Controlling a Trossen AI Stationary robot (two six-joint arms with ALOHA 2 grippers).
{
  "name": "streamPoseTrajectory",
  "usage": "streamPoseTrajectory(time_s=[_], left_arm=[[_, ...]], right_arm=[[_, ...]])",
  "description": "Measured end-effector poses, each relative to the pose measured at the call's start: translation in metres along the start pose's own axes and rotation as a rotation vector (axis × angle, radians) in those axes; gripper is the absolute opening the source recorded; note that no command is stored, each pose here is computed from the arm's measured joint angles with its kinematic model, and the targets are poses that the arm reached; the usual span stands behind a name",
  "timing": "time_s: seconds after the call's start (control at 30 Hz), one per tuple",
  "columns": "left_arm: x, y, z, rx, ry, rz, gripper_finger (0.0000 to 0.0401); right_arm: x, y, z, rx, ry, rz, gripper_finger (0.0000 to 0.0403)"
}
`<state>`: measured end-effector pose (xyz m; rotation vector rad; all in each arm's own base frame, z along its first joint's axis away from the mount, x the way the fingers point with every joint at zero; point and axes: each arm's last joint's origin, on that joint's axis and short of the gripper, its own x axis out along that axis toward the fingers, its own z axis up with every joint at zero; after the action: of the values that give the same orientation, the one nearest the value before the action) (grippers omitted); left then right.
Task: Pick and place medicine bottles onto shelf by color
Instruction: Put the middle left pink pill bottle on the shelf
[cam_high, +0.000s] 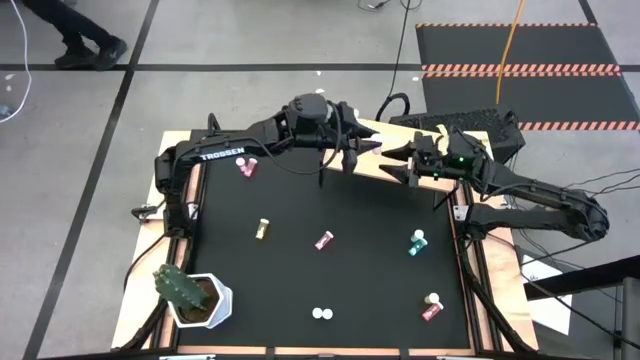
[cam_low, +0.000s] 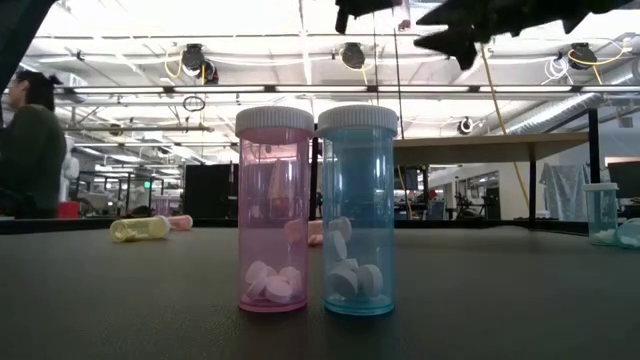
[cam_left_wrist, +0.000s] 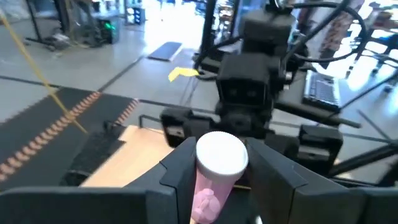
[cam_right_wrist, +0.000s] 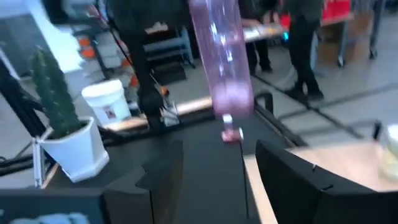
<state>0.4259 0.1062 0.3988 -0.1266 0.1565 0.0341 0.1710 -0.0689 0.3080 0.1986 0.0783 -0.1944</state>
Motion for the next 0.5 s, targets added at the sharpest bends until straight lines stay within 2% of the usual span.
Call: streamPoseTrajectory(time_s=[0.17,0.33,0.5], left_arm=[[0.001,0.001,-0.009,-0.101,0.084,-0.067,0.0129],[0.001,0.0,-0.009,-0.134,0.093,-0.067,0.0129],[0.001,0.0,-0.01,-0.171,0.095,-0.069,0.0129]], right_arm=[[0.005,0.002,0.008,-0.019,-0.087,0.017,0.0196],[0.014,0.002,0.002,0.03,-0.034,0.118,0.0196],[0.022,0.003,0.0,0.062,-0.027,0.159,0.0196]])
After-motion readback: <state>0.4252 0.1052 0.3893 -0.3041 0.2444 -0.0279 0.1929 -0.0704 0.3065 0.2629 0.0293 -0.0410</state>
